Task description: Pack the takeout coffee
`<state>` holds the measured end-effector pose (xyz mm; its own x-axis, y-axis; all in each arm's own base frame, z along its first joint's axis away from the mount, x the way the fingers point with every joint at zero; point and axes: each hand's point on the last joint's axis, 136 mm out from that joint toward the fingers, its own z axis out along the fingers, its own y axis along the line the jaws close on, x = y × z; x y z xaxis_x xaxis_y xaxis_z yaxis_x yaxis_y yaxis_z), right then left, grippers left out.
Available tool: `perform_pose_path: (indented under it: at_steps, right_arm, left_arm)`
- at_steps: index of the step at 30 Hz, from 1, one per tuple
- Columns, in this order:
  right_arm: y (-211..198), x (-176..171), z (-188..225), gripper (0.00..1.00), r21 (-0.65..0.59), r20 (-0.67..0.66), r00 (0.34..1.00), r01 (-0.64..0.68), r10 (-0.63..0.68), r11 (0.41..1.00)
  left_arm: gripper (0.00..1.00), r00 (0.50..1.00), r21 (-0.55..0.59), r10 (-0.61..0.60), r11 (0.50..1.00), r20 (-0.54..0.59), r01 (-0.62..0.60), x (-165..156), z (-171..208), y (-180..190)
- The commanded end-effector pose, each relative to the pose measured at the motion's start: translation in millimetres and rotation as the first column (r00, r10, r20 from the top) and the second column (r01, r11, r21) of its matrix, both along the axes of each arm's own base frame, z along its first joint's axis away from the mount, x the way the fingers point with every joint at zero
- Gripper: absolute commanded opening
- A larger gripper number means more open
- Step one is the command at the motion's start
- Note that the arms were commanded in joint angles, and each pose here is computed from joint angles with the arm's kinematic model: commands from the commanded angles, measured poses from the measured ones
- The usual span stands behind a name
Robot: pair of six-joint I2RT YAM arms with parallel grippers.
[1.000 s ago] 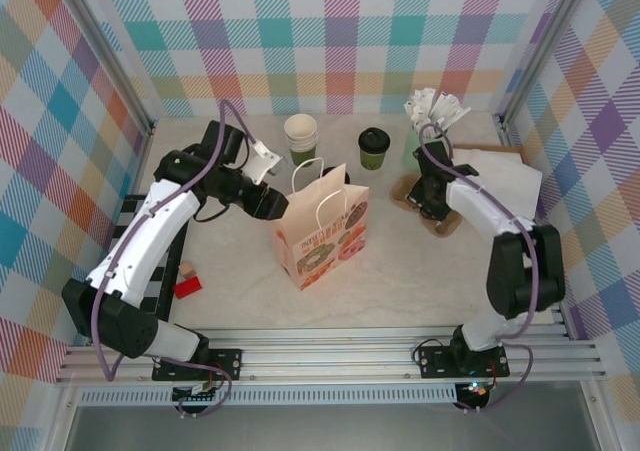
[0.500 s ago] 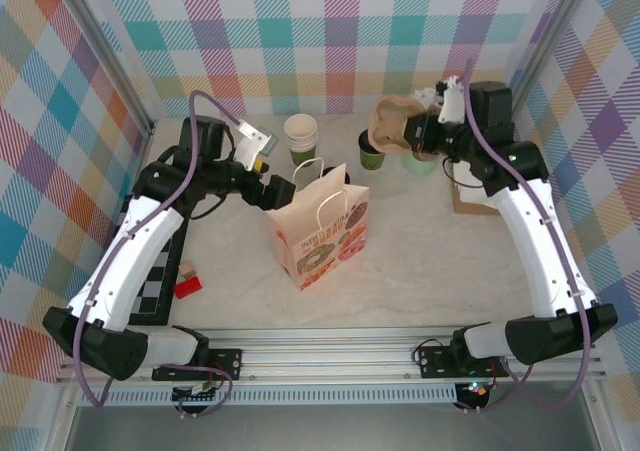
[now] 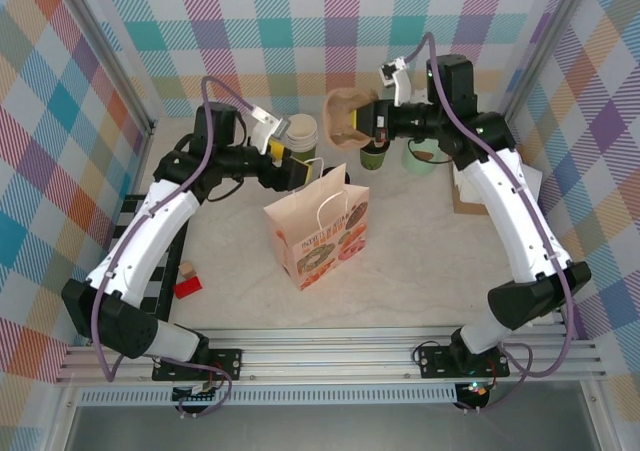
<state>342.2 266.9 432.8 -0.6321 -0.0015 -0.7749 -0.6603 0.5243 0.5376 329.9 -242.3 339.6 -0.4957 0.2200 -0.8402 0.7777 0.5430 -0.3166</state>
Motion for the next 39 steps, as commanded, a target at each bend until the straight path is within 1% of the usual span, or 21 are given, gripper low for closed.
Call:
perform_pose_path:
  at_steps: [1,2,4,5,7,9,12,14,16,19,21,24,29,33,34,35,37,39]
  right_arm:
    - [14.2,-17.1,28.1,0.0,0.056,0.056,0.992,-0.118,0.115,0.991]
    - [17.0,-17.9,32.2,0.0,0.069,0.052,0.99,-0.134,0.131,0.989]
    - [19.0,-17.4,37.8,0.0,0.081,0.053,0.989,-0.144,0.14,0.986]
    - [20.1,-17.7,39.5,0.0,0.082,0.059,0.988,-0.15,0.145,0.985]
    - [25.0,-22.9,42.3,0.0,0.091,0.073,0.979,-0.195,0.188,0.977]
    - [35.5,-29.1,36.7,0.0,0.084,0.065,0.965,-0.259,0.254,0.962]
    - [55.0,-37.3,16.5,0.0,0.081,0.0,0.931,-0.365,0.366,0.928]
    - [66.5,-39.7,7.4,0.0,0.085,-0.007,0.91,-0.412,0.414,0.907]
    - [74.9,-41.1,4.8,0.0,0.118,-0.02,0.888,-0.453,0.458,0.884]
    - [78.8,-50.1,-7.3,0.0,0.133,-0.094,0.857,-0.494,0.507,0.859]
    - [75.0,-62.4,-24.4,0.0,0.09,-0.138,0.849,-0.503,0.511,0.86]
    - [68.1,-71.4,-38.8,0.0,0.08,-0.168,0.853,-0.488,0.495,0.869]
    - [65.3,-74.5,-66.2,0.0,0.056,-0.277,0.848,-0.455,0.452,0.889]
    - [75.1,-85.7,-77.9,0.0,0.036,-0.329,0.818,-0.489,0.472,0.871]
    - [77.8,-86.1,-81.8,0.0,0.031,-0.345,0.814,-0.487,0.467,0.873]
    - [79.8,-83.1,-90.5,0.0,0.001,-0.363,0.824,-0.467,0.436,0.884]
    - [78.9,-74.3,-111.2,0.0,-0.078,-0.392,0.849,-0.415,0.355,0.906]
    - [70.8,-60.1,-134.2,0.0,-0.178,-0.426,0.874,-0.333,0.232,0.926]
  left_arm:
    - [0.77,0.998,-0.056,-0.061,0.997,0.01,0.062,-5.6,19.9,-7.6]
    - [0.65,0.998,-0.059,-0.063,0.996,0.008,0.063,-3.3,20.7,-8.2]
    - [0.38,0.999,-0.072,-0.05,0.996,0.004,0.05,4.1,25.5,-7.3]
    - [0.28,0.999,-0.086,-0.039,0.996,-0.004,0.039,9.1,29.1,-6.0]
    - [0.21,0.998,-0.135,-0.048,0.99,-0.041,0.042,14.5,36.7,-7.0]
    - [0.17,0.991,-0.175,-0.081,0.983,-0.102,0.062,15.7,37.7,-11.8]
    - [0.07,0.971,-0.2,-0.129,0.976,-0.201,0.088,13.4,27.4,-18.4]
    - [0.05,0.967,-0.193,-0.121,0.978,-0.225,0.077,15.2,21.4,-18.3]
    - [0.04,0.969,-0.188,-0.109,0.98,-0.221,0.067,15.8,22.0,-17.2]
    - [0.0,0.974,-0.171,-0.04,0.985,-0.223,0.001,24.1,20.5,-12.5]
    - [0.0,0.971,-0.144,0.04,0.987,-0.236,-0.076,34.5,16.1,-5.8]
    - [0.0,0.954,-0.113,0.163,0.974,-0.251,-0.196,48.2,11.7,8.4]
    - [0.0,0.937,-0.13,0.261,0.946,-0.233,-0.296,55.5,19.3,20.0]
    - [0.0,0.912,-0.144,0.341,0.915,-0.226,-0.377,63.9,25.6,28.9]
    - [0.0,0.911,-0.149,0.343,0.912,-0.23,-0.381,64.3,26.3,28.8]
    - [0.0,0.911,-0.157,0.337,0.912,-0.239,-0.379,64.0,26.7,27.6]
    - [0.0,0.907,-0.161,0.333,0.911,-0.257,-0.381,63.7,24.5,26.3]
    - [0.0,0.899,-0.146,0.341,0.91,-0.276,-0.389,63.8,18.7,27.2]
